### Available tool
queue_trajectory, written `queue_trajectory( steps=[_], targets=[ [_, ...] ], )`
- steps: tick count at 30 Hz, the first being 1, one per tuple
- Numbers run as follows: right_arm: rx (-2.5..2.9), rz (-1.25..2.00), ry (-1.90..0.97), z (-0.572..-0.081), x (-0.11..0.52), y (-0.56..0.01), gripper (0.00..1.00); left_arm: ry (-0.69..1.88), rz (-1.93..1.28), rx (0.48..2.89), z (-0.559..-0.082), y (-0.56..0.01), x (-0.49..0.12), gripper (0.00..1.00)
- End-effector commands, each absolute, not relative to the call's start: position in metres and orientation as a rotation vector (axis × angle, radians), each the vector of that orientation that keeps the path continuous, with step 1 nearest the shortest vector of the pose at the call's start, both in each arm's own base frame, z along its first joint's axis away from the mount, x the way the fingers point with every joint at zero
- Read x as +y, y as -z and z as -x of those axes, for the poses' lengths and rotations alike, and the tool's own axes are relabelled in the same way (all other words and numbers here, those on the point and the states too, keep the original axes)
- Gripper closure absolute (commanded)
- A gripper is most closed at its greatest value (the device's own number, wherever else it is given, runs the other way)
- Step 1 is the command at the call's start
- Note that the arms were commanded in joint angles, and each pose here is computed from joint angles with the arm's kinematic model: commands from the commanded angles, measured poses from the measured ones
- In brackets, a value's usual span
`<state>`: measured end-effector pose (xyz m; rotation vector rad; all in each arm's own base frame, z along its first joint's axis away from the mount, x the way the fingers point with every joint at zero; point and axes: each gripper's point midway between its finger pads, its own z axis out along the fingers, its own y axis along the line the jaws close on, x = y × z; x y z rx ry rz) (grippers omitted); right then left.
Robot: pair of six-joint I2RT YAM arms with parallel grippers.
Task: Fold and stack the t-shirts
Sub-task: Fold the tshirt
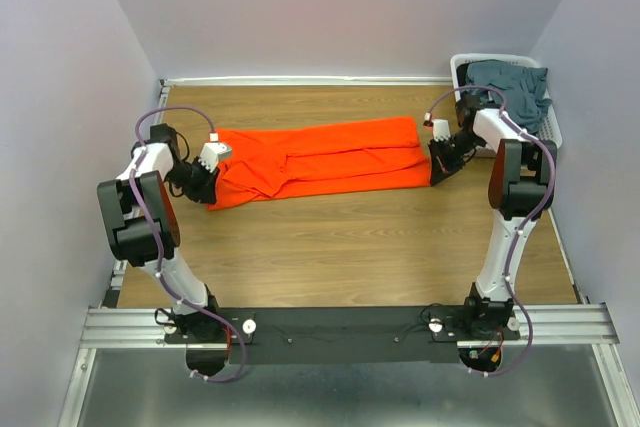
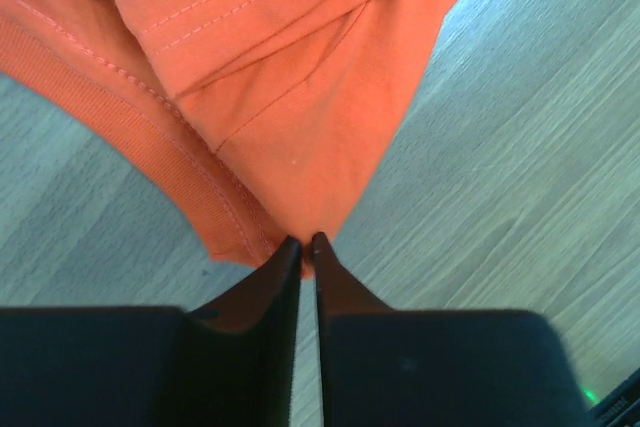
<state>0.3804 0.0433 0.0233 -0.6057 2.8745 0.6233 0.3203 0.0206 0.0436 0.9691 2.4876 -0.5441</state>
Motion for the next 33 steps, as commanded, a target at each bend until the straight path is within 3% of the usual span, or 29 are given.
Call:
queue_trajectory(
  steps=[1, 3, 16, 29, 30, 33],
  targets=[
    [2.857, 0.616, -0.605, -0.386, 0.041, -0.024, 0.99, 0.549, -0.957, 2.501, -0.323, -0.049, 0.031, 0.96],
    [2.854, 0.621, -0.593, -0.387, 0.039, -0.025, 0.99, 0.555, -0.952, 2.501, -0.324, -0.051, 0.033, 1.00],
    [2.857, 0.731, -0.425, -0.380, 0.017, -0.035, 0.99, 0.512, -0.982, 2.529, -0.317, -0.070, 0.046, 1.00],
    [2.924, 0.787, -0.493, -0.355, 0.018, -0.010, 0.99, 0.519, -0.891, 2.628, -0.307, -0.031, 0.053, 1.00],
    [2.919, 0.788, -0.503, -0.355, 0.020, -0.011, 0.96, 0.524, -0.890, 2.625, -0.308, -0.031, 0.052, 0.98],
    [2.907, 0.800, -0.549, -0.352, 0.024, -0.025, 0.64, 0.540, -0.915, 2.567, -0.313, -0.044, 0.047, 0.72]
  ],
)
